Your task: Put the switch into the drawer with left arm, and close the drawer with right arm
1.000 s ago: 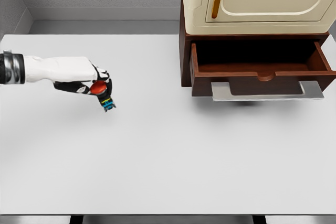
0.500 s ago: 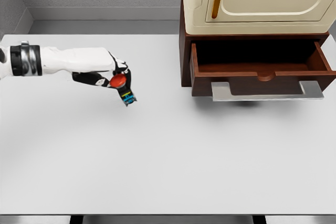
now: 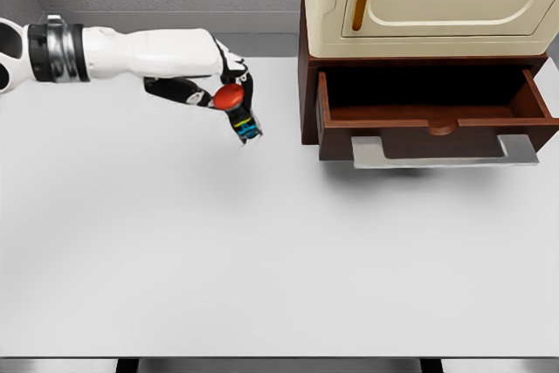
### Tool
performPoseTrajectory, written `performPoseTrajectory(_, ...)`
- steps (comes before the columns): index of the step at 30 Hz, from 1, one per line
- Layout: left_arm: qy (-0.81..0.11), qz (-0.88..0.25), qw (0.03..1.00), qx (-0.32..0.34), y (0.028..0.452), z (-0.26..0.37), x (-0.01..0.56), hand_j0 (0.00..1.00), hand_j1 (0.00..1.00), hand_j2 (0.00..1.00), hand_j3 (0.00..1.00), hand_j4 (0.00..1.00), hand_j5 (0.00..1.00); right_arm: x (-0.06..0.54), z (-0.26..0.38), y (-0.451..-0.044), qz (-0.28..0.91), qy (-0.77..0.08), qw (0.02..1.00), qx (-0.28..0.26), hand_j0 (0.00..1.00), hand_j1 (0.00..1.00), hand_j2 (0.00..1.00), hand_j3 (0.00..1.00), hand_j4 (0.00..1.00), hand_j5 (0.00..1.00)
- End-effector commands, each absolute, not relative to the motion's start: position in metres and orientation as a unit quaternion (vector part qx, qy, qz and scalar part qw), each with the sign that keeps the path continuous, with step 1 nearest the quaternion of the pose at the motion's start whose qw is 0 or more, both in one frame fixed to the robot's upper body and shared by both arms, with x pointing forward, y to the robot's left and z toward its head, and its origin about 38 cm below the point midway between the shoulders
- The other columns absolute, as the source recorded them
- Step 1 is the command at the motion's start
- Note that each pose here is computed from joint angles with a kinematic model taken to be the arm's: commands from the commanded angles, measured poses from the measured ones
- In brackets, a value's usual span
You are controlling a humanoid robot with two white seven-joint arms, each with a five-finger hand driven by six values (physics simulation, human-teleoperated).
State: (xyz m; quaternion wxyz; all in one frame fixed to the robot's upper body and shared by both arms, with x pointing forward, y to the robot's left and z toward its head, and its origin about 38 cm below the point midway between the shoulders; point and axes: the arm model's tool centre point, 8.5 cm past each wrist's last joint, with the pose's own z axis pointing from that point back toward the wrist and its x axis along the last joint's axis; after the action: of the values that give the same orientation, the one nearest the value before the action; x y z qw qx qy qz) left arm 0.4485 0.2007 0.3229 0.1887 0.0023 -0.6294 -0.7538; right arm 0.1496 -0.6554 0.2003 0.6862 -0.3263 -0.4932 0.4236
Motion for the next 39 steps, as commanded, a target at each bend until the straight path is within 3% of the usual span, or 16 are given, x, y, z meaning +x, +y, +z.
performPoseTrajectory(1, -0.636, -0.749, 0.185, -0.007, 0.194, 0.325, 0.448, 0.35, 0.35, 0.35, 0.35, 0.35, 0.35, 0.170, 0.211, -0.613, 0.482, -0.508, 0.636, -0.323, 0.90, 0.90, 0.90, 0.90, 0.90, 0.90)
performPoseTrajectory(5, -0.647, -0.745, 0.161, -0.016, 0.170, 0.335, 0.450, 0.35, 0.35, 0.35, 0.35, 0.35, 0.35, 0.192, 0.203, -0.553, 0.526, -0.543, 0.589, -0.286, 0.74, 0.74, 0.74, 0.74, 0.74, 0.74)
performPoseTrajectory(7, -0.650, -0.745, 0.150, -0.020, 0.160, 0.339, 0.448, 0.35, 0.35, 0.35, 0.35, 0.35, 0.35, 0.195, 0.209, -0.542, 0.535, -0.552, 0.573, -0.284, 0.54, 0.54, 0.54, 0.54, 0.54, 0.54)
performPoseTrajectory(10, -0.654, -0.743, 0.142, -0.023, 0.149, 0.344, 0.451, 0.35, 0.35, 0.35, 0.35, 0.35, 0.35, 0.197, 0.211, -0.529, 0.542, -0.561, 0.560, -0.279, 0.41, 0.41, 0.41, 0.41, 0.41, 0.41)
performPoseTrajectory(26, -0.676, -0.729, 0.089, -0.057, 0.078, 0.364, 0.450, 0.36, 0.36, 0.36, 0.36, 0.36, 0.36, 0.227, 0.207, -0.486, 0.563, -0.599, 0.516, -0.241, 0.38, 0.38, 0.38, 0.38, 0.38, 0.38)
performPoseTrajectory(39, -0.659, -0.747, 0.087, -0.013, 0.027, 0.372, 0.480, 0.36, 0.36, 0.36, 0.36, 0.36, 0.36, 0.238, 0.184, -0.460, 0.566, -0.611, 0.513, -0.207, 0.35, 0.35, 0.35, 0.35, 0.35, 0.35)
